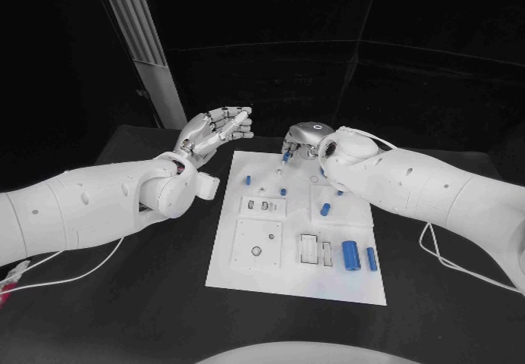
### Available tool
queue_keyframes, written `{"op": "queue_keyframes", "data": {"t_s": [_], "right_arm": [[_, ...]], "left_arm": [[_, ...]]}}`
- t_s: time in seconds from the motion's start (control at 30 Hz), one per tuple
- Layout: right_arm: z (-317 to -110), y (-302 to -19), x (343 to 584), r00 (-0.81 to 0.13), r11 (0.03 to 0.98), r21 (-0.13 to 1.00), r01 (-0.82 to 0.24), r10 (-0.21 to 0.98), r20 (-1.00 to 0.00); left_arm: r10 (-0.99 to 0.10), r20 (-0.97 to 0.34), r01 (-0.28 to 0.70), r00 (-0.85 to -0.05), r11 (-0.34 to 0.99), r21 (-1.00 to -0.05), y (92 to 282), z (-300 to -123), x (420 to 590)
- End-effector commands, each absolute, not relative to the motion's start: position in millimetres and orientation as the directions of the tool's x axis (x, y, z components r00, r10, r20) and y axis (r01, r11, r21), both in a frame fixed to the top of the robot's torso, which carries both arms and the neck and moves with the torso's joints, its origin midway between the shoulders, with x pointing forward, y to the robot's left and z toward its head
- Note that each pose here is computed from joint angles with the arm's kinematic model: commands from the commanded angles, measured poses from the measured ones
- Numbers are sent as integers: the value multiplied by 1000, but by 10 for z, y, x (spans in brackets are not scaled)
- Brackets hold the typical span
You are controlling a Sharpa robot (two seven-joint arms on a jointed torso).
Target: Assemble the parts on the task board
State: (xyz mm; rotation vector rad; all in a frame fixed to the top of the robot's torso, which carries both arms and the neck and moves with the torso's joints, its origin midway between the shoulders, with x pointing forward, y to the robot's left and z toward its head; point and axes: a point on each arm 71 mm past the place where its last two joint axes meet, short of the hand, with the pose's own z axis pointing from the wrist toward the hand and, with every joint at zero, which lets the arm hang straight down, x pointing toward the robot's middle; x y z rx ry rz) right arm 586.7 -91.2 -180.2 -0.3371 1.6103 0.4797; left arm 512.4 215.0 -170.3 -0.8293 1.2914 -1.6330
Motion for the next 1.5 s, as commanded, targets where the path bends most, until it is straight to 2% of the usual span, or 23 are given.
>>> {"op": "queue_keyframes", "data": {"t_s": [0.03,1.5], "right_arm": [[-1792,-896,5870,-100,861,100,-499,57,-993],[-1828,-854,5874,-140,864,97,-493,32,-990]], "left_arm": [[-910,-14,366,-414,-152,-918,2146,-1580,5089],[-910,-14,365,-415,-152,-919,2145,-1580,5097]]}}
